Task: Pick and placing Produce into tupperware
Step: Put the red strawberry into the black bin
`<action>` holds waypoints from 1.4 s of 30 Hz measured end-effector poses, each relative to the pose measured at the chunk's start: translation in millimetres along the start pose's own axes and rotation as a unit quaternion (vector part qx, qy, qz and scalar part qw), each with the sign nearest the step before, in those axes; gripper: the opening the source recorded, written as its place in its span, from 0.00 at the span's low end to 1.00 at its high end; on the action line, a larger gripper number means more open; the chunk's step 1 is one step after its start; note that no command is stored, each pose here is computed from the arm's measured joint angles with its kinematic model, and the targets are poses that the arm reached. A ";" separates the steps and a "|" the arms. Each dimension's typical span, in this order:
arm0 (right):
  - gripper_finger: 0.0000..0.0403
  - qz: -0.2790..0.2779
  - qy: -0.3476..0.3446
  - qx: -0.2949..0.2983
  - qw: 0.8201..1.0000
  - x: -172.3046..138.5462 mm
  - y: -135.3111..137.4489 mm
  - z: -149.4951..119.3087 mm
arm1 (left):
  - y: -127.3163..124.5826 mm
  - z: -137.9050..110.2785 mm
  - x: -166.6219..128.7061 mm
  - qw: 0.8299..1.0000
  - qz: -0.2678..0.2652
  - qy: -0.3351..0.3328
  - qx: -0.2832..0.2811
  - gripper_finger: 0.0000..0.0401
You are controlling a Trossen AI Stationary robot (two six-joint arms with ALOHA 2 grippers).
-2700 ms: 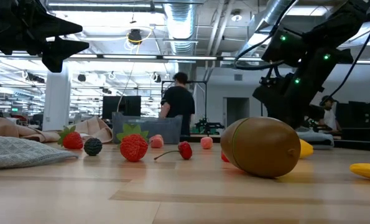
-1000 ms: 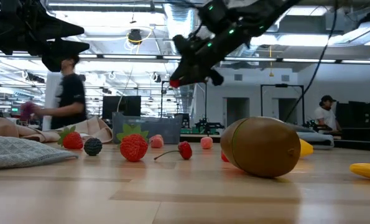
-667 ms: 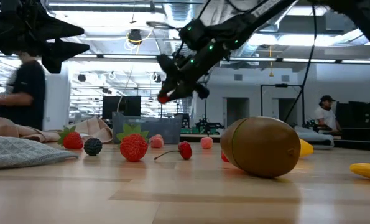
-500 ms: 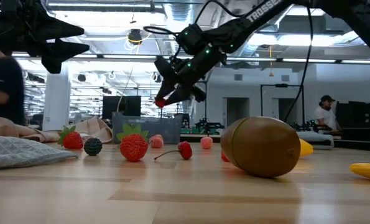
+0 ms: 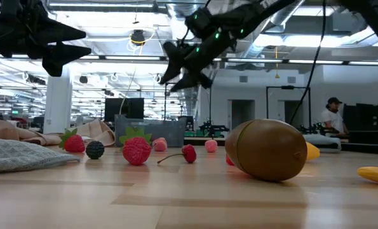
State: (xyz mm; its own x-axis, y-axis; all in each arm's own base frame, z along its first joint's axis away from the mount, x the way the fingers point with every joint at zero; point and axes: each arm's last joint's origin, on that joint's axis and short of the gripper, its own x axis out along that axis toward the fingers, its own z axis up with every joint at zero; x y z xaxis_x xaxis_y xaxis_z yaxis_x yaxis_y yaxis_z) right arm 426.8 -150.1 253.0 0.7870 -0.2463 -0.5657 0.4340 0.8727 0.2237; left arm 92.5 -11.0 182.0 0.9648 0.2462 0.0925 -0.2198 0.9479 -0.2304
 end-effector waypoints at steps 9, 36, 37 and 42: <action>0.62 0.039 0.045 -0.063 0.996 -52.2 53.7 -1.9 | 0.9 -7.2 0.7 0.999 0.006 0.037 0.022 0.56; 0.62 0.241 0.076 -0.285 0.924 -202.3 202.4 -65.7 | 0.7 -39.5 9.1 0.954 0.065 0.288 0.058 0.56; 0.62 0.246 0.073 -0.287 0.923 -206.7 206.3 -72.3 | 0.7 -40.8 9.1 0.952 0.065 0.295 0.058 0.56; 0.62 0.212 0.058 -0.278 0.935 -232.1 210.5 -107.9 | 0.9 -46.5 10.8 0.943 0.075 0.317 0.071 0.56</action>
State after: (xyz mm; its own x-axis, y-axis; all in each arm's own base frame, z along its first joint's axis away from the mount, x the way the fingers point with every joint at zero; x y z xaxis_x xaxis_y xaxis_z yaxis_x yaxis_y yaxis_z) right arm 288.1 136.3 345.7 0.7694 0.1914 -0.6094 -0.2268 0.9737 0.0194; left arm 109.4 -16.8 137.8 0.8036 0.2522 -0.5391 -0.3345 0.9406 -0.0586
